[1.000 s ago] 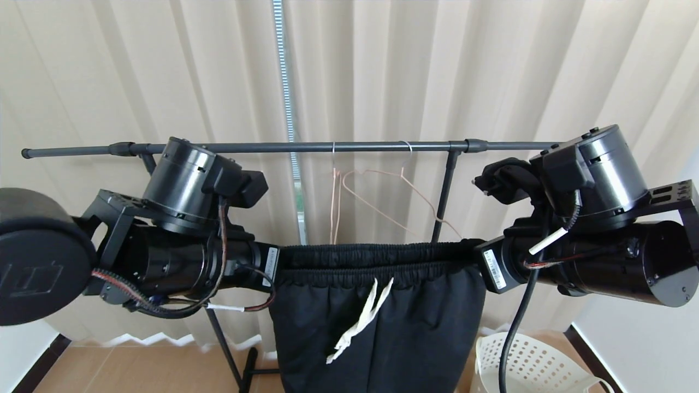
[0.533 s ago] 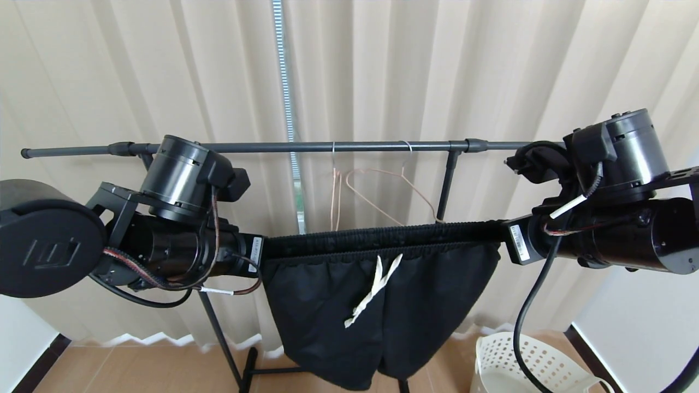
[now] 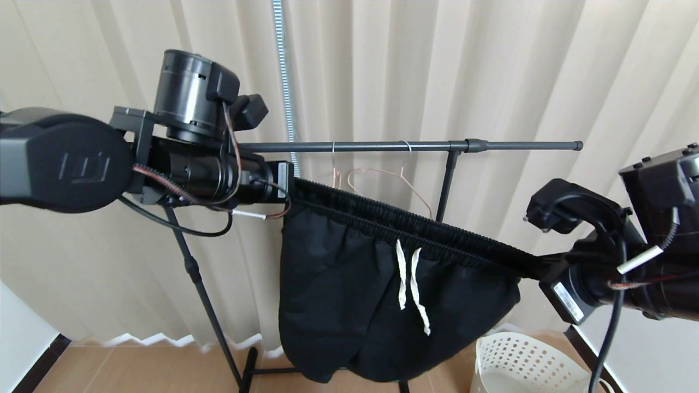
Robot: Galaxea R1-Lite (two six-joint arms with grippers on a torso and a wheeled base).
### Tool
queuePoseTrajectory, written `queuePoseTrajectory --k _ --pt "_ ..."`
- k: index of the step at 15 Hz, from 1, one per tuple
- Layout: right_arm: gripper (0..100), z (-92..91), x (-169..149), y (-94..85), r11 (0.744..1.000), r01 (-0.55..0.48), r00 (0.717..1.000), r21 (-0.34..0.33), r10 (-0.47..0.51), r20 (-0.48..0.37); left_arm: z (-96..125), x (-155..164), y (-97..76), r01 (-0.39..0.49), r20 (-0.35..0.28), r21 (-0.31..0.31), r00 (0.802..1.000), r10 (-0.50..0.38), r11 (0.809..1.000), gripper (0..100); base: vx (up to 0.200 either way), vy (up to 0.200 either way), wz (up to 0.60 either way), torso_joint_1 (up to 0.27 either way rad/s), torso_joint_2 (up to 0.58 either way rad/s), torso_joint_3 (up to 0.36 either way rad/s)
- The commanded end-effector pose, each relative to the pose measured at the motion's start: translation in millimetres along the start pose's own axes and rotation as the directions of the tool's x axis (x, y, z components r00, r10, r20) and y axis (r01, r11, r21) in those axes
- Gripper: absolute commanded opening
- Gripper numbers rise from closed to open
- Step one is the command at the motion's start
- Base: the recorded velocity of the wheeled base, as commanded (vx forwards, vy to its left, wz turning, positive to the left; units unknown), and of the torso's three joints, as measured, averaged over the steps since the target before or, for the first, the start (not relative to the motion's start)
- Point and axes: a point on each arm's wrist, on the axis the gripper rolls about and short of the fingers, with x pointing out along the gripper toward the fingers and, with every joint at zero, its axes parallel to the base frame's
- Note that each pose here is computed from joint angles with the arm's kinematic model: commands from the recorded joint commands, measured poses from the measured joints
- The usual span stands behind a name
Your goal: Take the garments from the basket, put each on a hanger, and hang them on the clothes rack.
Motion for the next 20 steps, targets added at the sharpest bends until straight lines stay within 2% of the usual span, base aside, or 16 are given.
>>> queuePoseTrajectory --k 1,2,3,5,7,8,11,12,13,14,15,20 --pt "0 -9.8 -30 19.3 0.988 -0.122 0.991 -0.096 0.126 0.041 19 49 -14.0 0.054 0.028 0.009 0.998 -0.054 0.999 0 0.000 0.000 0.00 0.000 0.00 0.000" --pt "0 -9.3 -34 27.8 0.981 -0.158 0.985 -0.116 0.165 0.054 26 60 -16.4 0.061 0.049 0.011 0.997 -0.062 0.998 0 0.000 0.000 0.00 0.000 0.00 0.000" --pt "0 -9.3 -36 36.6 0.975 -0.193 0.978 -0.111 0.200 0.056 33 70 -18.6 0.065 0.068 0.016 0.996 -0.066 0.998 0 0.000 0.000 0.00 0.000 0.00 0.000" --pt "0 -8.2 -39 59.4 0.946 -0.314 0.947 -0.076 0.319 0.051 41 81 -20.6 0.070 0.095 0.018 0.993 -0.072 0.997 0 0.000 0.000 0.00 0.000 0.00 0.000" --pt "0 -0.1 -37 91.4 0.910 -0.415 0.909 0.017 0.415 0.035 49 87 -25.0 0.083 0.131 0.023 0.988 -0.085 0.996 0 0.000 0.000 0.00 0.000 0.00 0.000" --pt "0 6.0 -34 106.8 0.895 -0.443 0.896 0.056 0.441 0.041 48 92 -29.4 0.092 0.130 0.028 0.987 -0.095 0.995 0 0.000 0.000 0.00 0.000 0.00 0.000" --pt "0 22.1 -22 137.4 0.864 -0.481 0.877 0.150 0.478 0.059 45 94 -35.9 0.104 0.121 0.040 0.987 -0.108 0.994 0 0.000 0.000 0.00 0.000 0.00 0.000" --pt "0 30.2 -22 143.0 0.848 -0.490 0.871 0.200 0.485 0.077 45 94 -36.6 0.105 0.122 0.040 0.986 -0.110 0.994 0 0.000 0.000 0.00 0.000 0.00 0.000" --pt "0 30.2 -22 143.0 0.848 -0.490 0.871 0.200 0.485 0.077 45 94 -36.6 0.105 0.122 0.040 0.986 -0.110 0.994 0 0.000 0.000 0.00 0.000 0.00 0.000" --pt "0 38.8 -21 151.3 0.821 -0.499 0.864 0.277 0.495 0.090 45 94 -38.0 0.108 0.122 0.042 0.986 -0.112 0.993 0 0.000 0.000 0.00 0.000 0.00 0.000" --pt "0 41.1 -15 156.5 0.818 -0.485 0.870 0.309 0.486 0.080 44 94 -38.9 0.120 0.119 0.042 0.985 -0.124 0.992 0 0.000 0.000 0.00 0.000 0.00 0.000" --pt "0 39.8 -14 148.1 0.823 -0.467 0.880 0.325 0.469 0.078 45 92 -39.7 0.129 0.118 0.044 0.984 -0.133 0.991 0 0.000 0.000 0.00 0.000 0.00 0.000"
